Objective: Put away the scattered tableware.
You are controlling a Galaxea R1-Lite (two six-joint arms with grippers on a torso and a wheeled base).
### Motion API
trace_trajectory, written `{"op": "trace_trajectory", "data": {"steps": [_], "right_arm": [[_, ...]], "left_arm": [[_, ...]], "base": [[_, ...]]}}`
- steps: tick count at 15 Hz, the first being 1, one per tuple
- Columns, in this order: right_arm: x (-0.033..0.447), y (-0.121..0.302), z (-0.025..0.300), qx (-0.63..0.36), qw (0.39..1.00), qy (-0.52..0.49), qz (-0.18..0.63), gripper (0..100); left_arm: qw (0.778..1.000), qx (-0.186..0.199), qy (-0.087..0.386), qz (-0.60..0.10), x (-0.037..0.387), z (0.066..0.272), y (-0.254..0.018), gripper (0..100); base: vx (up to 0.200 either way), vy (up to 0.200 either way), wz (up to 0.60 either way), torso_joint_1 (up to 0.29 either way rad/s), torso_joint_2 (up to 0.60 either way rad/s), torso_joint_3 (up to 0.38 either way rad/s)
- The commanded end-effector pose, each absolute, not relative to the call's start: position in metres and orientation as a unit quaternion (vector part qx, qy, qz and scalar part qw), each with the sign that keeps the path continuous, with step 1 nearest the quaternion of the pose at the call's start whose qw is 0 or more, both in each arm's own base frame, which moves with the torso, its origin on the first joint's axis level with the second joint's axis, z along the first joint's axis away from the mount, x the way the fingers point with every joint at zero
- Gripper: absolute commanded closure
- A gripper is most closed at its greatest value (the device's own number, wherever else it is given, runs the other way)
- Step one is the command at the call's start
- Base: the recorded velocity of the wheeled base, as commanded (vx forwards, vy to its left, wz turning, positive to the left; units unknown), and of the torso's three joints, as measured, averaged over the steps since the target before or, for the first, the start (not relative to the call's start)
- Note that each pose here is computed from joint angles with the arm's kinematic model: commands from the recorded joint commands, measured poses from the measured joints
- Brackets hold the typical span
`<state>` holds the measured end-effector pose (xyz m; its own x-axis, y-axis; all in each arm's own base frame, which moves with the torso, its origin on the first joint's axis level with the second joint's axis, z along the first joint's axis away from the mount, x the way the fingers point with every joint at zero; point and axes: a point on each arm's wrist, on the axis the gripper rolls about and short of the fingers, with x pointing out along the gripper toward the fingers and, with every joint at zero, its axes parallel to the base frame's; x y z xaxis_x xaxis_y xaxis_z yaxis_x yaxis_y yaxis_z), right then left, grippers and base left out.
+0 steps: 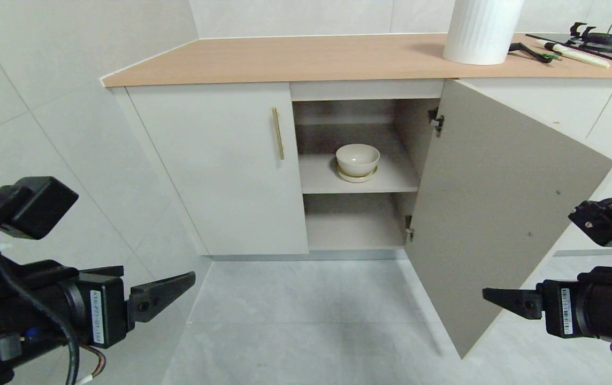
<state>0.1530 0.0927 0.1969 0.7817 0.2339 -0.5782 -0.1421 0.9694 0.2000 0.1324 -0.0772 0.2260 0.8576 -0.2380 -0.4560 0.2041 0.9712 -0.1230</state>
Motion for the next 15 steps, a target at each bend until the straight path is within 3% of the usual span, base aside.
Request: {"op": "trace_trajectory", "data": {"steps": [1, 4, 10, 15], "right_arm": [[0.154, 0.086, 0.2, 0.075, 0.945, 0.307, 0.087, 0], [0.163, 0.075, 0.204, 0.081, 0.949, 0.3, 0.053, 0], [0.187, 0.024, 0.217, 0.091, 0.957, 0.266, -0.073, 0], [0.212, 0.005, 0.216, 0.115, 0.95, 0.26, -0.127, 0]], "left_arm": [[0.963, -0.034, 0.242, -0.114, 0.133, 0.226, -0.077, 0], [0.963, -0.036, 0.241, -0.114, 0.133, 0.226, -0.077, 0], [0.962, -0.034, 0.246, -0.115, 0.133, 0.224, -0.077, 0], [0.962, -0.034, 0.244, -0.115, 0.133, 0.224, -0.077, 0]], "base": [[0.0, -0.2, 0.0, 0.002, 0.0, 0.007], [0.0, -0.2, 0.0, 0.002, 0.0, 0.002], [0.0, 0.0, 0.0, 0.0, 0.0, 0.0], [0.0, 0.0, 0.0, 0.0, 0.0, 0.0]]}}
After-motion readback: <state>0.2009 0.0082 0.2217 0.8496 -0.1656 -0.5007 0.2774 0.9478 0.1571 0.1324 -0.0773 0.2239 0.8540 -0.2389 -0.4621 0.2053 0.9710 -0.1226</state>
